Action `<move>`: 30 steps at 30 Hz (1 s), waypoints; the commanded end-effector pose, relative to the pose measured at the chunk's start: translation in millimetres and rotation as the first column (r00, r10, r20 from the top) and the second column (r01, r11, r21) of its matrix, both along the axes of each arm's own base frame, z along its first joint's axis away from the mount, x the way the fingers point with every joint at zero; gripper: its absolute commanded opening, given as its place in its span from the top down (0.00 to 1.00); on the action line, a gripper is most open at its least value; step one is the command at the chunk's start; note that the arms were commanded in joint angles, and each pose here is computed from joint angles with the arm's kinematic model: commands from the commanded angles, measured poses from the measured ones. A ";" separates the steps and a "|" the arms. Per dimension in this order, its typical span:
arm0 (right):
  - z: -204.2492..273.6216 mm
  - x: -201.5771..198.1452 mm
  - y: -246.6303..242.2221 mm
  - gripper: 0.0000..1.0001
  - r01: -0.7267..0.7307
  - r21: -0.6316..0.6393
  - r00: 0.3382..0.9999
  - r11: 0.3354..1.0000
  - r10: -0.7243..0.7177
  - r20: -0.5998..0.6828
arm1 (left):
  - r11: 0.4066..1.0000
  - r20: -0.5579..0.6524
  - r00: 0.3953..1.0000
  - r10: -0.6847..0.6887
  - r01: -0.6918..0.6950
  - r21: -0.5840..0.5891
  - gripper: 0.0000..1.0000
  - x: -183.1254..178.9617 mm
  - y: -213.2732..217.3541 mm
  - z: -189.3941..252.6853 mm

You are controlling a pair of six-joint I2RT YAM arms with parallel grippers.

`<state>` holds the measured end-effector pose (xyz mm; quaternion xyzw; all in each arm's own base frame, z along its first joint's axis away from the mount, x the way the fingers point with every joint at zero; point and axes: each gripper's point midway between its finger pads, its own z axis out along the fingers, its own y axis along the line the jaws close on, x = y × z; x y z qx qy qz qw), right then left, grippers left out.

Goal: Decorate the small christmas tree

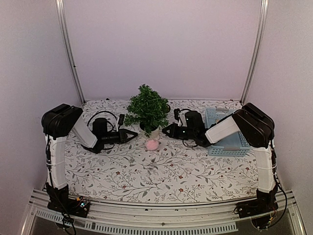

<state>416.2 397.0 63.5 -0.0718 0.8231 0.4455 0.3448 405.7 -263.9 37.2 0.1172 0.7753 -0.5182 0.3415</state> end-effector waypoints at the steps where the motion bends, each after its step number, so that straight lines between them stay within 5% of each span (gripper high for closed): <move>1: 1.1 3.8 1.9 0.88 -0.019 0.013 1.000 1.000 0.019 0.024 | 0.991 0.064 0.992 0.112 -0.107 -0.084 0.85 22.5 29.1 28.7; 13: 3.4 5.1 -4.0 0.88 -0.036 0.046 0.999 0.998 0.035 0.020 | 0.996 -0.002 1.000 0.020 -0.020 -0.083 0.82 70.4 17.4 20.1; 30: 7.7 5.2 4.4 0.88 -0.078 0.078 0.997 0.994 0.077 0.018 | 0.987 -0.007 0.990 -0.140 0.139 -0.076 0.83 53.6 -23.7 18.1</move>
